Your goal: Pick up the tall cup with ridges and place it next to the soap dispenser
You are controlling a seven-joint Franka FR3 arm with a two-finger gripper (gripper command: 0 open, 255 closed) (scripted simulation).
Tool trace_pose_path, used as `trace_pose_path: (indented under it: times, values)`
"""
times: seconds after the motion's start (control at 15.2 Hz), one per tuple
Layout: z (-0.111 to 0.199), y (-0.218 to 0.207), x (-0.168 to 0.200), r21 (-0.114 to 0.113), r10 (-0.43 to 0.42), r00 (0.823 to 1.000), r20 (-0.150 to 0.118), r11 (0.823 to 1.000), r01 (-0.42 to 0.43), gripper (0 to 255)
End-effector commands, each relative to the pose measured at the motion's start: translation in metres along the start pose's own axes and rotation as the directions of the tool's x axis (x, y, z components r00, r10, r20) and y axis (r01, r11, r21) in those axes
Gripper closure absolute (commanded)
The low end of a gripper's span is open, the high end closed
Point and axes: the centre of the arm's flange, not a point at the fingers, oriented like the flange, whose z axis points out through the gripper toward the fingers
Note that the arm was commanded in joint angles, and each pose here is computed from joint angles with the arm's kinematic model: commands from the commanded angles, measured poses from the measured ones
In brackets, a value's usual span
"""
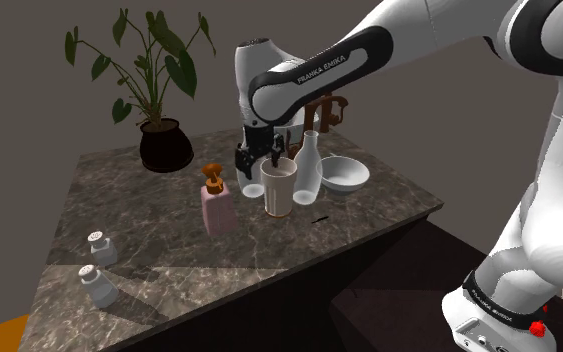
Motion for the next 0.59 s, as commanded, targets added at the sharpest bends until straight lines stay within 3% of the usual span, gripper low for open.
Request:
trace_pose_path:
  times: [0.0,0.53]
  values:
    - [-0.026,0.001,0.000,0.000,0.000,1.000,0.000,1.000,0.000,0]
    - [-0.036,0.001,0.000,0.000,0.000,1.000,0.000,1.000,0.000,0]
